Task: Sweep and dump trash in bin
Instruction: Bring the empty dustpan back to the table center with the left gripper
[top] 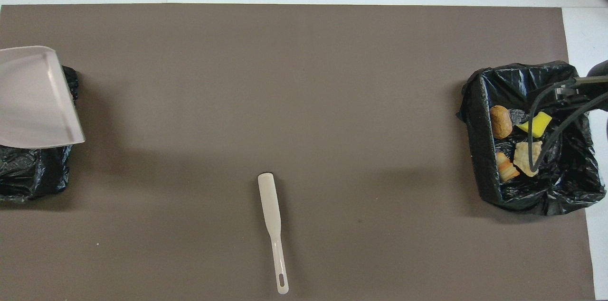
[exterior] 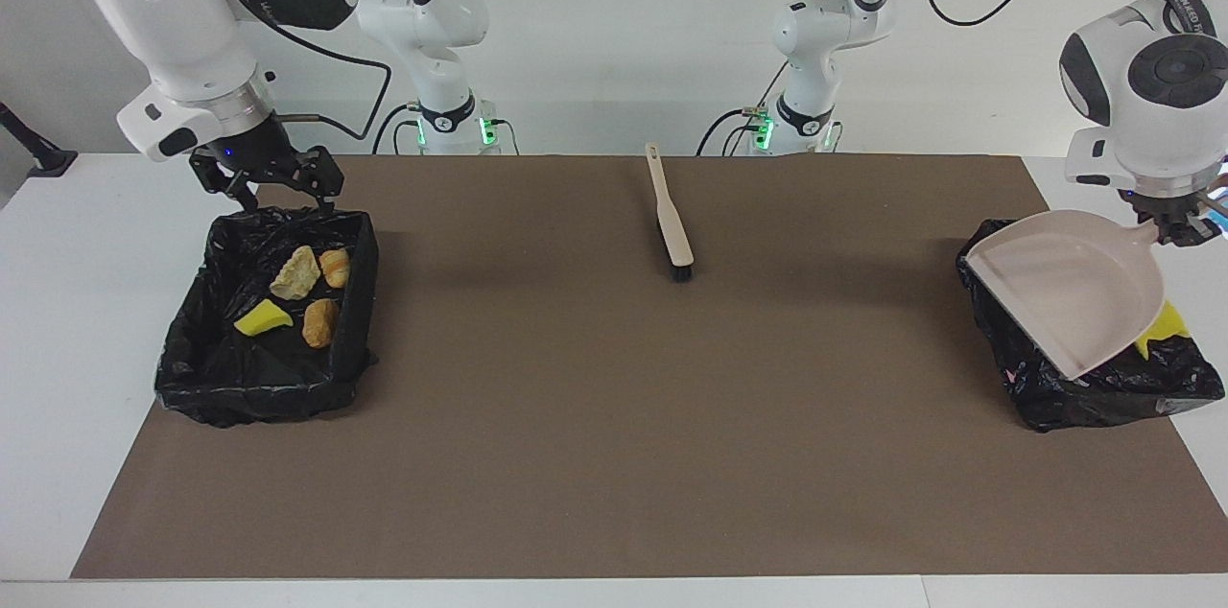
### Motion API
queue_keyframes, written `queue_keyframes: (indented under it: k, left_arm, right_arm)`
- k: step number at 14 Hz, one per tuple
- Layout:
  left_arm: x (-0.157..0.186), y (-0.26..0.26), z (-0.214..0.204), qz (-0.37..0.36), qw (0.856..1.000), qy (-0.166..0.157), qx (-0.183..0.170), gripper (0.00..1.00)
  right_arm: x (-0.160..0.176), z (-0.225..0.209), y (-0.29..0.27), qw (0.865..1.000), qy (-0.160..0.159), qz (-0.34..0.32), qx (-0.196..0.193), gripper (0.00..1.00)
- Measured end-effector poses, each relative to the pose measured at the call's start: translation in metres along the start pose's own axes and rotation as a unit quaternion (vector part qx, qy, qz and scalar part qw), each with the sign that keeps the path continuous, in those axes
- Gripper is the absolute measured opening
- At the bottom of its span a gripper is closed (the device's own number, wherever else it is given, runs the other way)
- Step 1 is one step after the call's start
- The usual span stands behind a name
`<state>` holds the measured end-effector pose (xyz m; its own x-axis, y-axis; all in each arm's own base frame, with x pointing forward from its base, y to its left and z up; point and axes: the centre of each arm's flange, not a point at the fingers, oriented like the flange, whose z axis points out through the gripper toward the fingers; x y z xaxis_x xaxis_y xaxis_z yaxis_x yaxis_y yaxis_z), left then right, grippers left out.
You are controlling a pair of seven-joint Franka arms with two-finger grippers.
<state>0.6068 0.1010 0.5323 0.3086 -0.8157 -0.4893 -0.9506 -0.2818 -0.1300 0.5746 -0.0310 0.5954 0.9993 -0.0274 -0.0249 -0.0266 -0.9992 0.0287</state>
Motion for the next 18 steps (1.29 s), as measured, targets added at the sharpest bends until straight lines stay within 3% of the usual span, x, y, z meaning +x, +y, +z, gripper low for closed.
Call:
queue_keyframes:
  k: [1,4,5,8,10,15,18]
  left_arm:
    - [0.026,0.005,-0.006,-0.044,0.999,0.029,-0.008,0.32]
    - [0.130,0.030,-0.022,-0.160,0.984,0.066,-0.036,0.32]
    - [0.166,0.040,-0.025,-0.205,0.974,0.081,-0.054,0.32]
    - [0.247,0.066,-0.031,-0.338,0.925,0.126,-0.118,0.32]
    - [0.290,0.081,-0.039,-0.412,0.888,0.140,-0.151,0.32]
    - [0.363,0.109,-0.085,-0.509,0.822,0.167,-0.195,0.32]
    - [0.399,0.120,-0.094,-0.529,0.806,0.165,-0.207,0.32]
  right_arm:
    - [-0.008,0.000,-0.005,1.000,0.004,0.004,0.006,1.00]
    - [-0.026,-0.004,-0.010,1.000,0.006,0.007,0.006,1.00]
    - [-0.028,-0.004,-0.010,1.000,0.008,0.007,0.006,1.00]
    - [-0.027,-0.004,-0.014,1.000,0.008,0.003,0.006,1.00]
    - [-0.027,-0.003,-0.013,1.000,0.008,0.004,0.006,1.00]
    - [-0.027,-0.003,-0.015,1.000,0.008,0.003,0.006,1.00]
    - [-0.027,-0.003,-0.015,1.000,0.008,0.003,0.006,1.00]
